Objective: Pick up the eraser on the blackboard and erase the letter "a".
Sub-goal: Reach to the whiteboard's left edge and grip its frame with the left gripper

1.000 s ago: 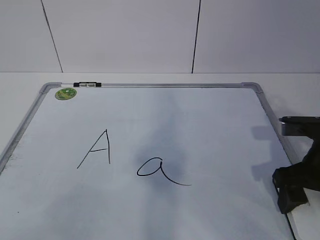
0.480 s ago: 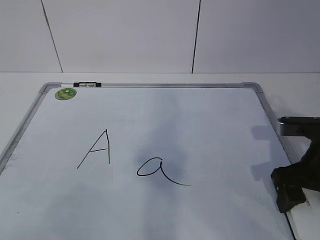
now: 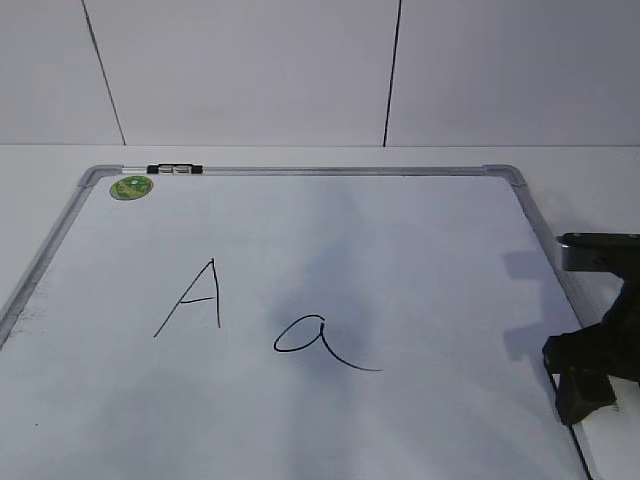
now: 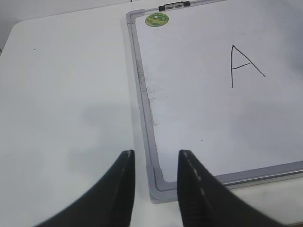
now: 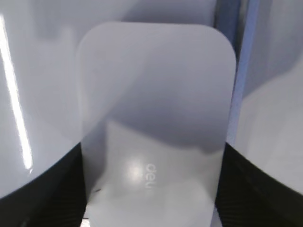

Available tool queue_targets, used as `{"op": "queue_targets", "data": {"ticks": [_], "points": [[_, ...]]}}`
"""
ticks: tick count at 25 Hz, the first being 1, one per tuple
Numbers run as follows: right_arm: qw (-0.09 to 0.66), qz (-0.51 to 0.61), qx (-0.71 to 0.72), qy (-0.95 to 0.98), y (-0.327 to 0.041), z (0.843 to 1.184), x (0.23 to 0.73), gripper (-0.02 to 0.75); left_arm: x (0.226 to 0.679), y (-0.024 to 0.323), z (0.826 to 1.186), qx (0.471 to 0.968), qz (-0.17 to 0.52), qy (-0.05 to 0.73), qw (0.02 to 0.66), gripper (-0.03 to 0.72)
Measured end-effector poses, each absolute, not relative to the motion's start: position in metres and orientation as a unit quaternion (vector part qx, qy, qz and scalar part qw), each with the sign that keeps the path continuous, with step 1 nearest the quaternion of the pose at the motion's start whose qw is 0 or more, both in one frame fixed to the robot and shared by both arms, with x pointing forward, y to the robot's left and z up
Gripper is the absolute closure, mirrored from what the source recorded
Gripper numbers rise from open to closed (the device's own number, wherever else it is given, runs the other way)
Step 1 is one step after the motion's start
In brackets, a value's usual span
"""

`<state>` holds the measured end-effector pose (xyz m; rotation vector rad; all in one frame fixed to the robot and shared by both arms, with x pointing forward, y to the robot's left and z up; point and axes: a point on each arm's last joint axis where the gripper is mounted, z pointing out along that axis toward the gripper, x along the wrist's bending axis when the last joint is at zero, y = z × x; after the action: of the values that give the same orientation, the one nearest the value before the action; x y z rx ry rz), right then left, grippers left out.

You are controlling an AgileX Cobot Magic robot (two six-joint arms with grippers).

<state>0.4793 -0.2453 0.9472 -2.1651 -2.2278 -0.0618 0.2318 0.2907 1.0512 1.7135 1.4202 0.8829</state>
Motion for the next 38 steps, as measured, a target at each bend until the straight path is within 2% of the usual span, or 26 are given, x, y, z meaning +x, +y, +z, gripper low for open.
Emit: {"op": "queue_targets", "data": {"ticks": [20,38], "points": [[0.016,-0.022,-0.697,-0.716,-0.245,0.949,0.478,0.167,0.232,0.291,1.051,0.666,0.343,0.552,0.365,0.454],[-0.012,-0.069,-0.692,-0.718,-0.251,1.006,0.446,0.167,0.232,0.291,1.051,0.666,0.343,0.552,0.365,0.454]]}}
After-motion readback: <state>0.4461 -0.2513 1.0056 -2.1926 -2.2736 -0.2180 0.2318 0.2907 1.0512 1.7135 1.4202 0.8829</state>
